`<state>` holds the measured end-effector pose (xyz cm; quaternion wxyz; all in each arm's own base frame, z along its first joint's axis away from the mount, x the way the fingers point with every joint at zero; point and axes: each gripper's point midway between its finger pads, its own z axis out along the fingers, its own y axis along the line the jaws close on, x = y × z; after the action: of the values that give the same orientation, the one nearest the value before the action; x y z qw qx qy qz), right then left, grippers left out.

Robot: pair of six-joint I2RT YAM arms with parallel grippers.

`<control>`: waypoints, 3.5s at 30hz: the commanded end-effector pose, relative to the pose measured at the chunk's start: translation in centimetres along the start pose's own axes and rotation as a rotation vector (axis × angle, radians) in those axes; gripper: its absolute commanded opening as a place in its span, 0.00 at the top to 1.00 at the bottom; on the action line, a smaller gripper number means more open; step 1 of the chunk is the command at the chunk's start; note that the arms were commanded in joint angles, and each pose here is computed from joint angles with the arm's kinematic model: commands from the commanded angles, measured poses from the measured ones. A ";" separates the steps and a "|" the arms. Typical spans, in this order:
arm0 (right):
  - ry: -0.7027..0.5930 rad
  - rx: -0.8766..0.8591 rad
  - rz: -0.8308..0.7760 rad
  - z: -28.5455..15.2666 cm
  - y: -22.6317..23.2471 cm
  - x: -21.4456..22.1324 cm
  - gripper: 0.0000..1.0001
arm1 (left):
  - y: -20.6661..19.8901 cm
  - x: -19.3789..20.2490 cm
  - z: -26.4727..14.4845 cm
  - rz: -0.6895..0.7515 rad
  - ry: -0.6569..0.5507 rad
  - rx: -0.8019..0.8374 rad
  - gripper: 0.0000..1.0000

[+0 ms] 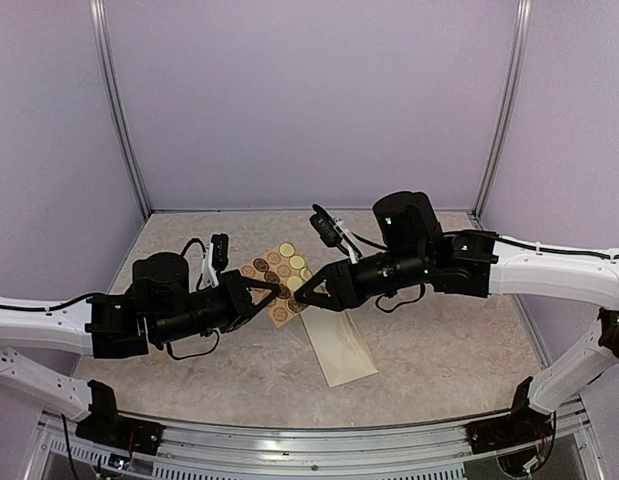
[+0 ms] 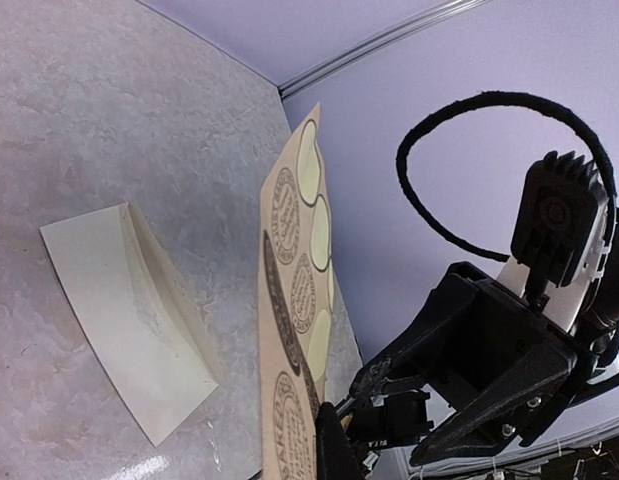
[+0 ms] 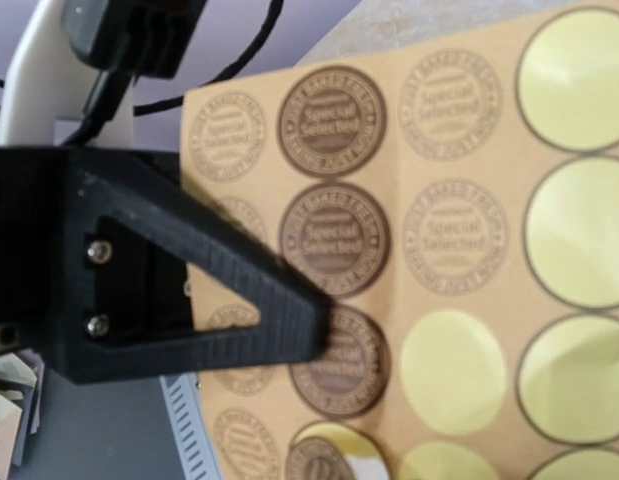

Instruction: Place the letter into the envelope and seal it

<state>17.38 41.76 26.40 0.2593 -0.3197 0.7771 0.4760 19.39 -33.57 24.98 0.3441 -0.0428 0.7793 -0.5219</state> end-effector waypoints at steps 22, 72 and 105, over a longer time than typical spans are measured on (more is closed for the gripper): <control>0.039 -0.036 -0.002 1.1 0.2 0.9 1.00 | -0.5 -0.1 0.0 0.011 -0.008 0.031 1.00; 0.027 0.102 -0.014 0.9 -1.5 0.7 0.49 | 2.1 0.2 0.0 -0.008 -0.005 -0.087 1.00; 0.137 0.326 -0.097 4.8 -2.7 1.9 0.73 | 3.2 0.4 0.5 -0.029 0.007 -0.119 1.00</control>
<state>18.64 44.46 21.19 0.2712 -0.3410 0.8420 0.3181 20.00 -32.56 21.28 0.3257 -0.0722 0.8144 -0.4748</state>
